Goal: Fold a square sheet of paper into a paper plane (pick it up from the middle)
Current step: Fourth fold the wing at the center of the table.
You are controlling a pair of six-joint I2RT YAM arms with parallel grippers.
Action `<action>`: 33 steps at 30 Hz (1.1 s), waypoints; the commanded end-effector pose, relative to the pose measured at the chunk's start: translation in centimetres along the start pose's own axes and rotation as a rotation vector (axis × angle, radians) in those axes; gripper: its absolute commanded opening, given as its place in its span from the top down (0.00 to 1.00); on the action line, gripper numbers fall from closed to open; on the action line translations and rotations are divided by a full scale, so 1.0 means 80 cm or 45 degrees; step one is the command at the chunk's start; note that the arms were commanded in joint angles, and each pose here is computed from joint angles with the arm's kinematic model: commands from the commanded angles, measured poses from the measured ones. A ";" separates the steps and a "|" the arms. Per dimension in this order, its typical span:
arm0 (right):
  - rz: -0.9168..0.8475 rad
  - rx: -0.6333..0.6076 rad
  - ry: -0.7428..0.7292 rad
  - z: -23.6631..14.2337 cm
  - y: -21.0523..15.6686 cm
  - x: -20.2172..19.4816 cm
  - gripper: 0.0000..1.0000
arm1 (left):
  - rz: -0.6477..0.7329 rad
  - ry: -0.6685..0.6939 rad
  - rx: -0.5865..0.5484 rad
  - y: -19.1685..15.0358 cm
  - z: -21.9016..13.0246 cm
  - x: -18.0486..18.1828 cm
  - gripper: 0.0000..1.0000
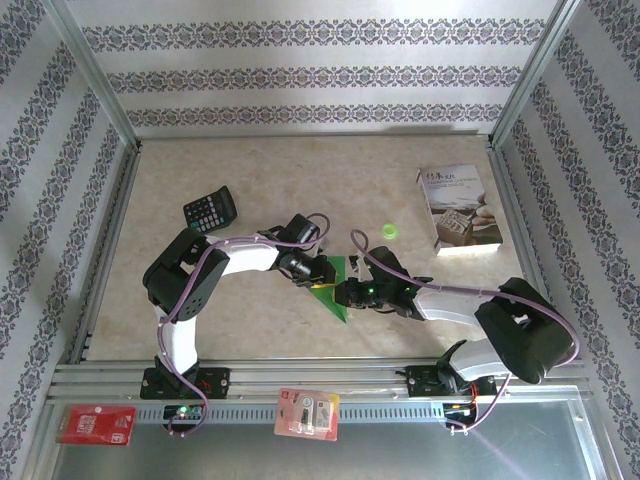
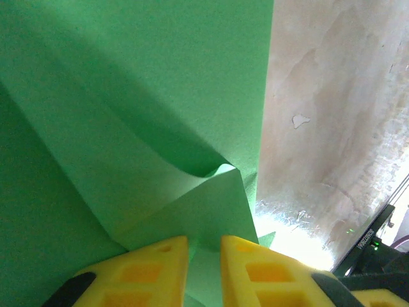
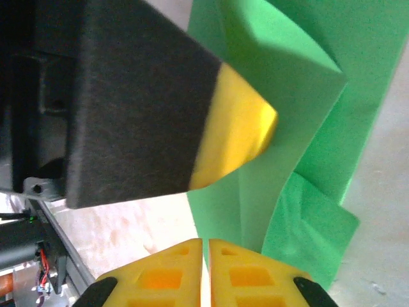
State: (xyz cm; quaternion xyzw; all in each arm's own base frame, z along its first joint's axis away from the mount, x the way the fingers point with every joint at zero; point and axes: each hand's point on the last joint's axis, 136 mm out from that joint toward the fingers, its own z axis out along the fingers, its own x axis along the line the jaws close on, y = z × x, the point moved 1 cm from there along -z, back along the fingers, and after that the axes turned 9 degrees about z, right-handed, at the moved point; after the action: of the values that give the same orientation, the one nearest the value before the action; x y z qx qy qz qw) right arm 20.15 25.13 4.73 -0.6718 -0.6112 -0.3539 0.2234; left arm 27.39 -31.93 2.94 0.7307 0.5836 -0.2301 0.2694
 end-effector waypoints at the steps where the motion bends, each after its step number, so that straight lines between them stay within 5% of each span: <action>1: -0.014 -0.018 -0.032 0.001 0.004 -0.012 0.89 | -0.001 0.074 0.012 -0.003 0.003 0.017 0.78; 24: 0.066 -0.014 -0.192 0.002 -0.015 -0.069 0.95 | 0.070 -0.074 -0.091 0.023 -0.033 -0.040 0.68; 33: 0.062 -0.022 -0.182 0.001 -0.013 -0.066 0.96 | -0.009 0.033 -0.099 0.002 -0.040 -0.002 0.69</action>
State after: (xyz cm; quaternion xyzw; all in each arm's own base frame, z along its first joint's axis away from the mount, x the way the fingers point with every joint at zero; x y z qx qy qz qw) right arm 19.64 23.33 2.20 -0.6927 -0.6080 -0.3314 0.2017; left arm 27.49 -31.28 6.37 0.7262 0.5784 -0.2114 0.3056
